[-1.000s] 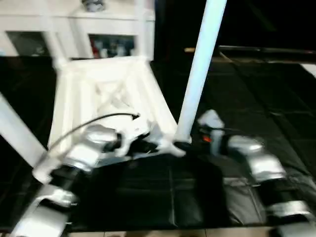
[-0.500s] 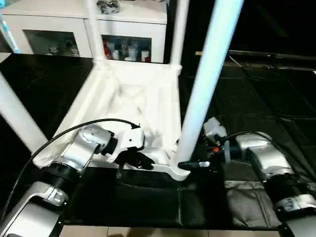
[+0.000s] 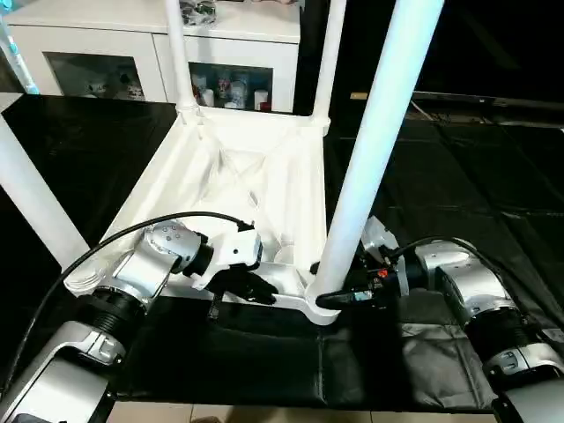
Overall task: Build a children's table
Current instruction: Rotate leg to tighten
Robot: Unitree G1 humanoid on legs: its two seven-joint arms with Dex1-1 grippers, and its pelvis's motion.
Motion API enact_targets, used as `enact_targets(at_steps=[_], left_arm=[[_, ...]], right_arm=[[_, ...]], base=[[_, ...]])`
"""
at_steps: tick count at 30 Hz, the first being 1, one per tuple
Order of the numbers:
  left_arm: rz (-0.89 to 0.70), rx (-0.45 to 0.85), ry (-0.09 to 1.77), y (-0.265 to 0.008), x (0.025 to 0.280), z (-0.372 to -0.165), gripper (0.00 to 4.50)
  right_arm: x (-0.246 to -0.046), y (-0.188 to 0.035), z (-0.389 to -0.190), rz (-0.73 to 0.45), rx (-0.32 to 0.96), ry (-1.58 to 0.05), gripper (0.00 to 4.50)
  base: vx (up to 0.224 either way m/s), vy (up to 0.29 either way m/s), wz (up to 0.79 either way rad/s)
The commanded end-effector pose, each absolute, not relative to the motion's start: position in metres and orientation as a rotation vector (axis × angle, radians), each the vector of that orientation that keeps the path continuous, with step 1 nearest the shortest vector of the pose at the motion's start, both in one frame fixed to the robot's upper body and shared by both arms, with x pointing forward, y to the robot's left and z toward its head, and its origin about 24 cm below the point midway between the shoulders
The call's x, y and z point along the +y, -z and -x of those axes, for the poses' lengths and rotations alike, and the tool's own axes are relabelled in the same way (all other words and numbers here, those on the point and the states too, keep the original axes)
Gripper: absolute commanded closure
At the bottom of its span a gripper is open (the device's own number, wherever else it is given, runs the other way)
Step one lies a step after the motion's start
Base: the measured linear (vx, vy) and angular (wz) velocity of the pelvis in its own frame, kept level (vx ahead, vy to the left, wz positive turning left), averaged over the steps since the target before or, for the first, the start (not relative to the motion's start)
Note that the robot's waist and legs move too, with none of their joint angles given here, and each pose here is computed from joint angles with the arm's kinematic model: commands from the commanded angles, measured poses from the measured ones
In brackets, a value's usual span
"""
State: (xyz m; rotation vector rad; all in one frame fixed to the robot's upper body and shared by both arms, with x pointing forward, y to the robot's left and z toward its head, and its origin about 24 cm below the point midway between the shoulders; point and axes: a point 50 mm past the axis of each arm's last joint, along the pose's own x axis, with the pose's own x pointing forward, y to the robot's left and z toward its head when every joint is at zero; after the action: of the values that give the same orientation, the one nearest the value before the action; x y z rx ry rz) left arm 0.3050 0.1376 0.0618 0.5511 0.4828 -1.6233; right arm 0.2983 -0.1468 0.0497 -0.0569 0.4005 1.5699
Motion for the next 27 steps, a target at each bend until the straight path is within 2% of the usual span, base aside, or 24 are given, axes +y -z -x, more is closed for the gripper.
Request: enact_targets(at_steps=[1,6,9,13,15,19,21,23,27], left_arm=[[-0.582,0.504,1.648,-0.058,0.132,-0.304,4.5],[-0.522,0.495,1.553,-0.056,0.132,-0.308,4.5],[-0.48,0.48,1.458,-0.055,0.13,-0.31,4.5],[-0.385,0.468,1.312,-0.054,0.12,-0.31,4.5],[-0.316,0.454,1.221,-0.052,0.107,-0.308,4.5],[-0.262,0.442,1.132,-0.049,0.087,-0.306,4.5],[-0.221,0.423,1.047,-0.048,0.07,-0.308,4.5],[-0.198,0.407,0.967,-0.05,0.059,-0.313,4.5],[-0.219,0.391,0.879,-0.054,0.053,-0.32,4.5]], right_arm=[[-0.146,-0.054,-0.3,0.056,0.38,-1.587,2.08],[-0.142,-0.053,-0.299,0.008,0.351,-1.567,2.3],[-0.137,-0.05,-0.299,-0.017,0.328,-1.476,2.33],[-0.126,-0.039,-0.301,-0.002,0.337,-1.273,2.44],[-0.113,-0.031,-0.3,-0.034,0.345,-1.137,2.47],[-0.095,-0.023,-0.3,-0.05,0.359,-0.997,2.51],[-0.081,-0.016,-0.304,-0.079,0.38,-0.847,2.52],[-0.069,-0.013,-0.308,-0.101,0.39,-0.736,2.53],[-0.058,-0.016,-0.315,-0.106,0.381,-0.63,2.54]], base=[[0.0,0.0,0.0],[0.0,0.0,0.0],[0.0,0.0,0.0],[0.0,0.0,0.0],[0.0,0.0,0.0],[0.0,0.0,0.0],[0.0,0.0,0.0],[0.0,0.0,0.0],[0.0,0.0,0.0]])
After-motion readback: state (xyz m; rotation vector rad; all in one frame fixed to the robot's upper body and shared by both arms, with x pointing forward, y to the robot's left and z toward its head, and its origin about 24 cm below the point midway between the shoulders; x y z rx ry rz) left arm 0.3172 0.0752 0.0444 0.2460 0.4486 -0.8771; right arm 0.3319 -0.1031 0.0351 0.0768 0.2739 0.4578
